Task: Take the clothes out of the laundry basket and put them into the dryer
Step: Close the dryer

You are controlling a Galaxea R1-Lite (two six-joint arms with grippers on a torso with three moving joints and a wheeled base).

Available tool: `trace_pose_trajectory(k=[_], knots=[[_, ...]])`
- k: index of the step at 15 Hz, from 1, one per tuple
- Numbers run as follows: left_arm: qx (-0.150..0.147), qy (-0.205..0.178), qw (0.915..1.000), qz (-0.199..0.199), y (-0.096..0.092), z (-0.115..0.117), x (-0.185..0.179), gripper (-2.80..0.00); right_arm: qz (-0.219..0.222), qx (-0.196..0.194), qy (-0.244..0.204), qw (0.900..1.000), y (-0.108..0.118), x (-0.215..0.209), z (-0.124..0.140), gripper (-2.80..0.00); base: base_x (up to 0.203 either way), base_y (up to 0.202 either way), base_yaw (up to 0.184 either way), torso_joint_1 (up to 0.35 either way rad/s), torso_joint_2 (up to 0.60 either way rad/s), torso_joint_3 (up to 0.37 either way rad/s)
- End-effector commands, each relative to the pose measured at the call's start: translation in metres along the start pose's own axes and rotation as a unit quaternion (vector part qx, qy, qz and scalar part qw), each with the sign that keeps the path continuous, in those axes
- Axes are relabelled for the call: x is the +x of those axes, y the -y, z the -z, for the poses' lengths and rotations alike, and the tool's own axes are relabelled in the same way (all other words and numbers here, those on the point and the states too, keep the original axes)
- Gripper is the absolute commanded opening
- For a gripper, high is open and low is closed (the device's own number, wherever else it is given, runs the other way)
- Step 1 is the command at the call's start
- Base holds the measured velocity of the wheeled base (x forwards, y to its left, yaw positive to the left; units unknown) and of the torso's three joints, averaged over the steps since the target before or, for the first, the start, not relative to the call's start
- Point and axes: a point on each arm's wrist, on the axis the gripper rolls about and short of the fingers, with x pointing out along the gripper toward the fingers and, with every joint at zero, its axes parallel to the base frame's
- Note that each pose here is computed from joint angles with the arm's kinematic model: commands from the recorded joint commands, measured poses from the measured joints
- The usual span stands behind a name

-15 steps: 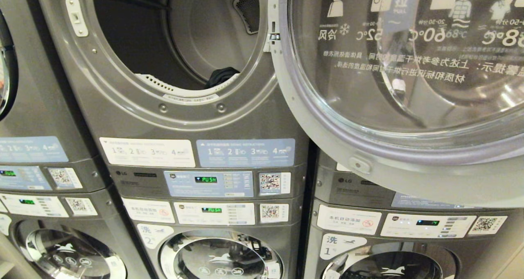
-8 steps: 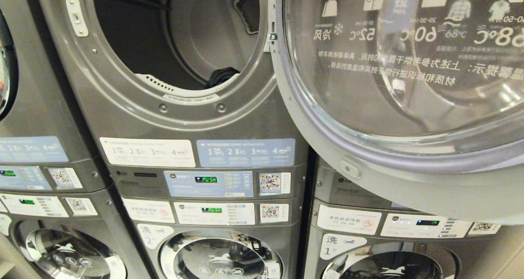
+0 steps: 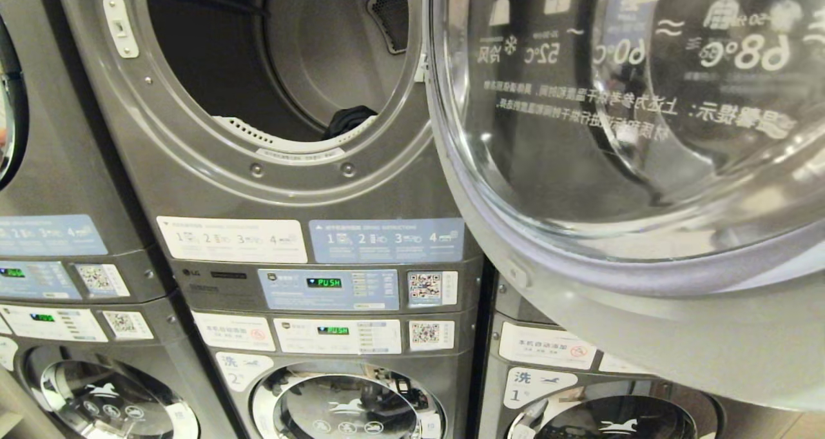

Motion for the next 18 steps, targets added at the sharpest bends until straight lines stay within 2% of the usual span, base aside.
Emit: trace_pose_trajectory(k=[1,4,7,18], knots=[[0.0,0.001,1.0,0.0,0.0,0.0,0.0,-2.8,-0.054,0.03,-0.021,0.998,0.01,0.016,-0.002,-2.8,0.0,0.0,0.0,0.0,0.0,0.0],[0.0,0.001,1.0,0.0,0.0,0.0,0.0,-2.8,-0.125,0.063,-0.042,0.989,0.016,0.035,0.002,-2.8,0.0,0.0,0.0,0.0,0.0,0.0],[0.0,0.001,1.0,0.0,0.0,0.0,0.0,-2.8,-0.165,0.08,-0.054,0.982,0.015,0.045,0.007,-2.8,0.0,0.0,0.0,0.0,0.0,0.0],[0.0,0.001,1.0,0.0,0.0,0.0,0.0,-2.8,-0.163,0.109,-0.066,0.978,0.017,0.047,0.012,-2.8,0.0,0.0,0.0,0.0,0.0,0.0]])
